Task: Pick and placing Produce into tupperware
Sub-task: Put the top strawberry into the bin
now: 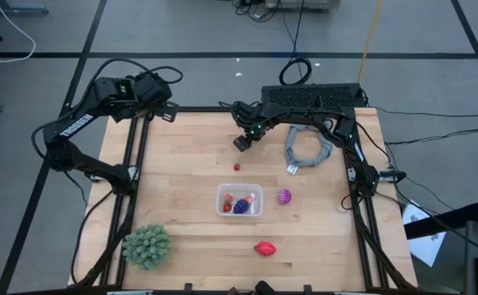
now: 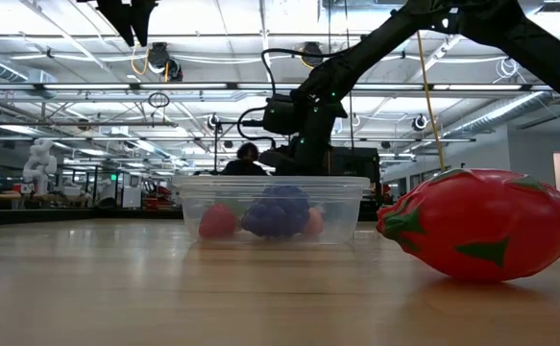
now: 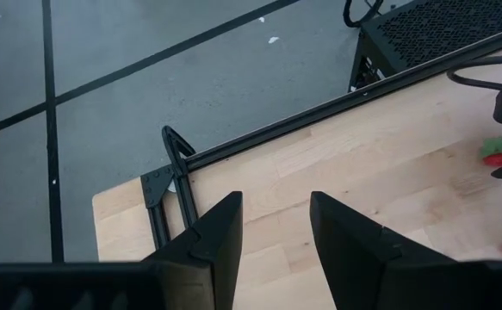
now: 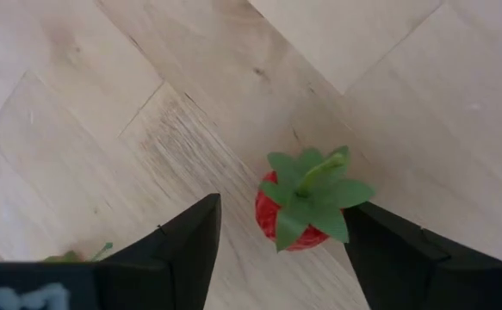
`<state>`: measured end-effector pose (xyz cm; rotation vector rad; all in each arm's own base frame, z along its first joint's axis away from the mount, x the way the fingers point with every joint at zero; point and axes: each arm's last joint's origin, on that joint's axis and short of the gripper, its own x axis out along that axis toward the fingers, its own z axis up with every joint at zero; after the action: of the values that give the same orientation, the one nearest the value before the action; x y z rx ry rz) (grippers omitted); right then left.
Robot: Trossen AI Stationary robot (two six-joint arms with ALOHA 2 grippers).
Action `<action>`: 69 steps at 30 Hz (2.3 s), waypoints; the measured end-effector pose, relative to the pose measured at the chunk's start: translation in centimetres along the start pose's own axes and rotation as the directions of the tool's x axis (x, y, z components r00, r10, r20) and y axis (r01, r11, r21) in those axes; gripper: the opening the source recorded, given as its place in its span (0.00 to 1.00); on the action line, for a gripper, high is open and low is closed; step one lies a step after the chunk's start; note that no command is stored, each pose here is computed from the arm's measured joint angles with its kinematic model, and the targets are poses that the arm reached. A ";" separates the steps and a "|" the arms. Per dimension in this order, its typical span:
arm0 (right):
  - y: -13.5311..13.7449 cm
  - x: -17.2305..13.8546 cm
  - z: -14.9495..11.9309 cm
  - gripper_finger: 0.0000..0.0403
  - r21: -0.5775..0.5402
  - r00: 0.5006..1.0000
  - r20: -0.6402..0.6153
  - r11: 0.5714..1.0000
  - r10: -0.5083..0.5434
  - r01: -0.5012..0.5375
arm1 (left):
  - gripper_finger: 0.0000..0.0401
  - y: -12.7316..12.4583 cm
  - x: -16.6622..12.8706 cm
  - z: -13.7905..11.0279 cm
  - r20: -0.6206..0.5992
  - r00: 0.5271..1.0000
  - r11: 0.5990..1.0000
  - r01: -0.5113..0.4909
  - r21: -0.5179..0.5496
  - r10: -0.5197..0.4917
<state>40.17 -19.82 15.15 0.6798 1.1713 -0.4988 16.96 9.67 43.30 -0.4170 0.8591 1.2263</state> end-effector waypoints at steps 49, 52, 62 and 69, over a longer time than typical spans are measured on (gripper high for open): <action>2.5 -7.9 -0.2 0.33 -0.188 0.999 -0.028 0.982 -0.015 0.009 | 0.36 0.0 0.0 0.0 -0.001 1.000 1.000 0.000 -0.012 0.000; 3.8 -10.0 -1.0 0.33 -0.231 1.000 -0.009 0.973 0.002 -0.004 | 0.36 0.0 0.0 0.0 -0.001 1.000 1.000 0.000 -0.012 0.000; 11.5 -14.1 -7.1 0.34 -0.432 0.997 -0.055 0.899 0.056 -0.074 | 0.36 0.0 0.0 0.0 -0.001 1.000 1.000 0.001 -0.013 -0.001; 16.8 -13.3 -12.0 0.34 -0.527 0.988 -0.143 0.840 0.061 -0.128 | 0.36 0.0 0.0 0.0 -0.002 1.000 1.000 0.001 -0.018 -0.001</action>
<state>39.33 0.66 28.71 0.2789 1.3090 -0.0290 16.99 9.67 43.28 -0.4335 0.8499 1.2335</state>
